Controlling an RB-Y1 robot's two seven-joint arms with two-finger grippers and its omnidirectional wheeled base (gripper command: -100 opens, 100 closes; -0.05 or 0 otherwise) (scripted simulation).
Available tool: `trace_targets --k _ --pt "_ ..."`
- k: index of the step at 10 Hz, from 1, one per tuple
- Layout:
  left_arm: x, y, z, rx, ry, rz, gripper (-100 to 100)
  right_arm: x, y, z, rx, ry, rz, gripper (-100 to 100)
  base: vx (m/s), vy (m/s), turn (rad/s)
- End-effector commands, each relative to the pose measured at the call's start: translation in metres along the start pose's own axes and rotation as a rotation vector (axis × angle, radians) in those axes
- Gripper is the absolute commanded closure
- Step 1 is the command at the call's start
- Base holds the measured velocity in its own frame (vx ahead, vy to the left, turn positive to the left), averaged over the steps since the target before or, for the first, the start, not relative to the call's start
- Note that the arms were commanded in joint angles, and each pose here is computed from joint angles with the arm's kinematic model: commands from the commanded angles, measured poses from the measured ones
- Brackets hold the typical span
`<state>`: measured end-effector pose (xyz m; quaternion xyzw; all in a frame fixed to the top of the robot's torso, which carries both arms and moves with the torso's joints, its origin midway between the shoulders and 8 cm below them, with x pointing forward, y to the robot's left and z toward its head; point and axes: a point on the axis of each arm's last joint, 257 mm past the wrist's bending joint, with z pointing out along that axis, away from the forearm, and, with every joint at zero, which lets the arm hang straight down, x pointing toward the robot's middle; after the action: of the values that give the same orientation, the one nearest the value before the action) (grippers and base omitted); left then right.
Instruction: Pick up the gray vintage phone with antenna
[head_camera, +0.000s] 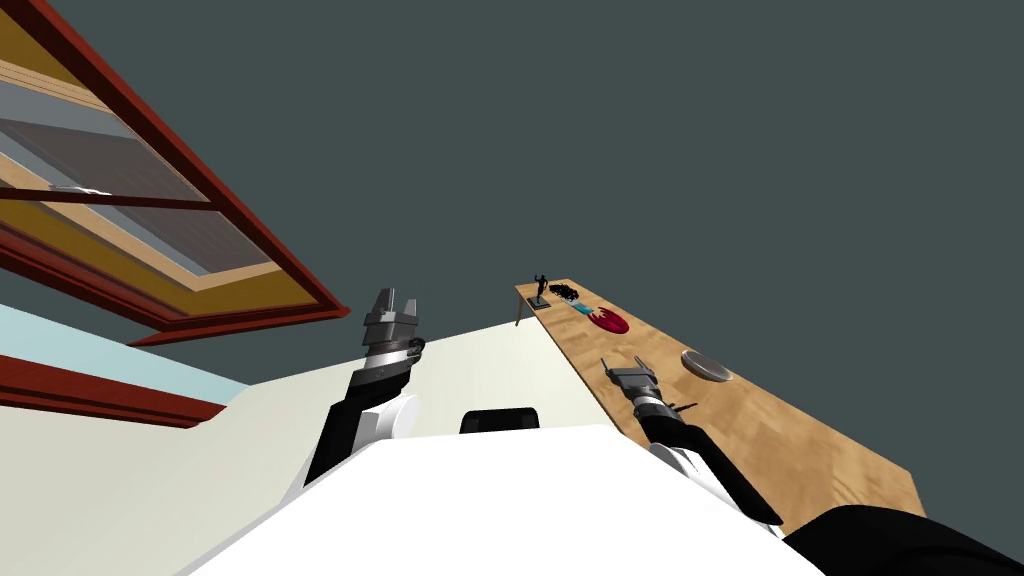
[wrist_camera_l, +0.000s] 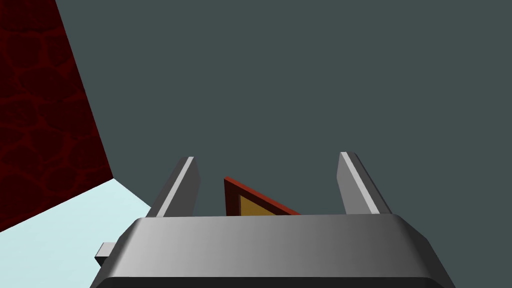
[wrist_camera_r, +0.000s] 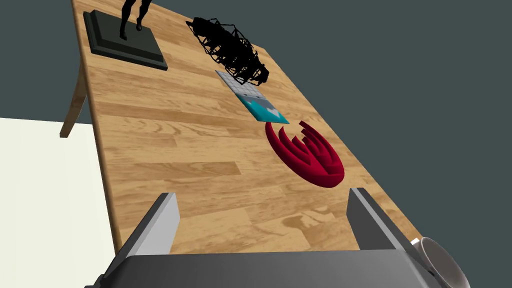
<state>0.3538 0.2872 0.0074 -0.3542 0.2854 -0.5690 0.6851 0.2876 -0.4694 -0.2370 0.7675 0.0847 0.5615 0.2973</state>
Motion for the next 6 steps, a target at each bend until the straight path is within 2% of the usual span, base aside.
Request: trace_targets --k 1,3,4,5,6 --pt "0.0 0.0 0.0 0.0 0.0 0.0 0 -0.035 0.001 -0.01 0.027 -0.089 0.073 -100 0.055 0.023 0.084" --pt "0.0 0.0 0.0 0.0 0.0 0.0 0 -0.035 0.001 -0.01 0.026 -0.089 0.1 -100 0.049 0.016 0.026" --pt "0.0 0.0 0.0 0.0 0.0 0.0 0 -0.068 0.003 -0.022 0.045 -0.176 0.161 -100 0.061 0.015 0.071" --pt "0.0 0.0 0.0 0.0 0.0 0.0 0 -0.068 0.003 -0.022 0.043 -0.176 0.189 -100 0.07 0.016 0.042" --pt "0.0 0.0 0.0 0.0 0.0 0.0 0 -0.097 0.008 -0.035 0.045 -0.249 0.239 -100 0.094 0.014 0.078"
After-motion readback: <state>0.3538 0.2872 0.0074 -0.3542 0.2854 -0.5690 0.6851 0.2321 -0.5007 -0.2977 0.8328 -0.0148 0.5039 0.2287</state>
